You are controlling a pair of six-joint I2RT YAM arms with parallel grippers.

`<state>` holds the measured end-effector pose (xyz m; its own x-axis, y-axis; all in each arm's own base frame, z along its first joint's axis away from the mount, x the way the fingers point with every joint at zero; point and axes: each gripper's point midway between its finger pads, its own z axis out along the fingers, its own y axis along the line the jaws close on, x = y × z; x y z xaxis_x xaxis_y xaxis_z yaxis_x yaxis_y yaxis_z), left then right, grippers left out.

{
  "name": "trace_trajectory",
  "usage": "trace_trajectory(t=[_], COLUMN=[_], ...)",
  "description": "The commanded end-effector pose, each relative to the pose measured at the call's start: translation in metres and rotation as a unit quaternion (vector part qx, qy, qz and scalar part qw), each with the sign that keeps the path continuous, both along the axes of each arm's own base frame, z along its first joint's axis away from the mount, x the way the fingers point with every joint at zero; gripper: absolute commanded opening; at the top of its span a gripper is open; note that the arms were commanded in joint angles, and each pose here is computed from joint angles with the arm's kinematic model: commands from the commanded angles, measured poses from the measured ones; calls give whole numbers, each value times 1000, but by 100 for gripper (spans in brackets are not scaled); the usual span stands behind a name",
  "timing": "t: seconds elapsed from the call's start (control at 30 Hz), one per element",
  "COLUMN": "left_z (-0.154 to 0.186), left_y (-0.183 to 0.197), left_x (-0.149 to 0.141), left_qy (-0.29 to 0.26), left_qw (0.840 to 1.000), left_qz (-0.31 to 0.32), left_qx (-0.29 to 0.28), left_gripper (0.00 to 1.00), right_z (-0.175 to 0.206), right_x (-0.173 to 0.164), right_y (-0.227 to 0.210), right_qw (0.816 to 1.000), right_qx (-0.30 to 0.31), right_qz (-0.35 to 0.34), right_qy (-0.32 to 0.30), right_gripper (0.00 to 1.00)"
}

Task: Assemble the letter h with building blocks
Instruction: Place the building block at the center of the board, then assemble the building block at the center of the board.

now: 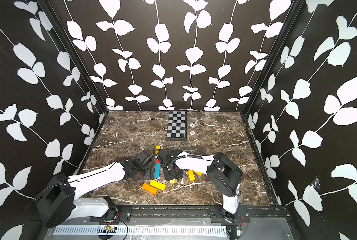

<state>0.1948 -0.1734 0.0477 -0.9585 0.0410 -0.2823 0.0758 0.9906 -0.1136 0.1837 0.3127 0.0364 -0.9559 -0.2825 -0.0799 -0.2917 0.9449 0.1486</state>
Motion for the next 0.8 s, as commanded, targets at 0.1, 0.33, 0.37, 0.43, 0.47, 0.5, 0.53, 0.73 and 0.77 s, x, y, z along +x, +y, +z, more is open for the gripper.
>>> trace_trajectory(t=[0.1, 0.33, 0.37, 0.43, 0.47, 0.5, 0.53, 0.73, 0.77], left_z=[11, 5, 2, -2, -4, -5, -7, -16, -17], left_y=[-34, -37, -37, -42, -44, -45, -48, -55, -55], left_x=[27, 32, 31, 31, 30, 31, 30, 31, 31], left_qy=[-16, -2, 2, 7, 9, 11, 12, 22, 22], left_qw=[999, 1000, 1000, 1000, 1000, 1000, 1000, 1000, 1000], left_qz=[-15, -18, -17, -16, -17, -16, -17, -11, -8], left_qx=[-24, 5, 4, -1, -2, -2, -1, 12, 15], left_gripper=[73, 71, 70, 68, 67, 66, 64, 57, 55], right_z=[16, 31, 32, 32, 32, 32, 31, 29, 29], right_x=[9, 18, 19, 18, 18, 17, 17, 13, 13], right_y=[-20, -39, -40, -43, -44, -44, -45, -48, -49], right_qw=[999, 997, 997, 997, 997, 997, 997, 997, 997], right_qx=[-6, 10, 10, 8, 8, 8, 7, 9, 9], right_qz=[-23, -52, -53, -54, -55, -55, -55, -57, -58], right_qy=[-29, -49, -50, -51, -51, -50, -49, -47, -47], right_gripper=[53, 52, 52, 51, 50, 50, 49, 48, 47])
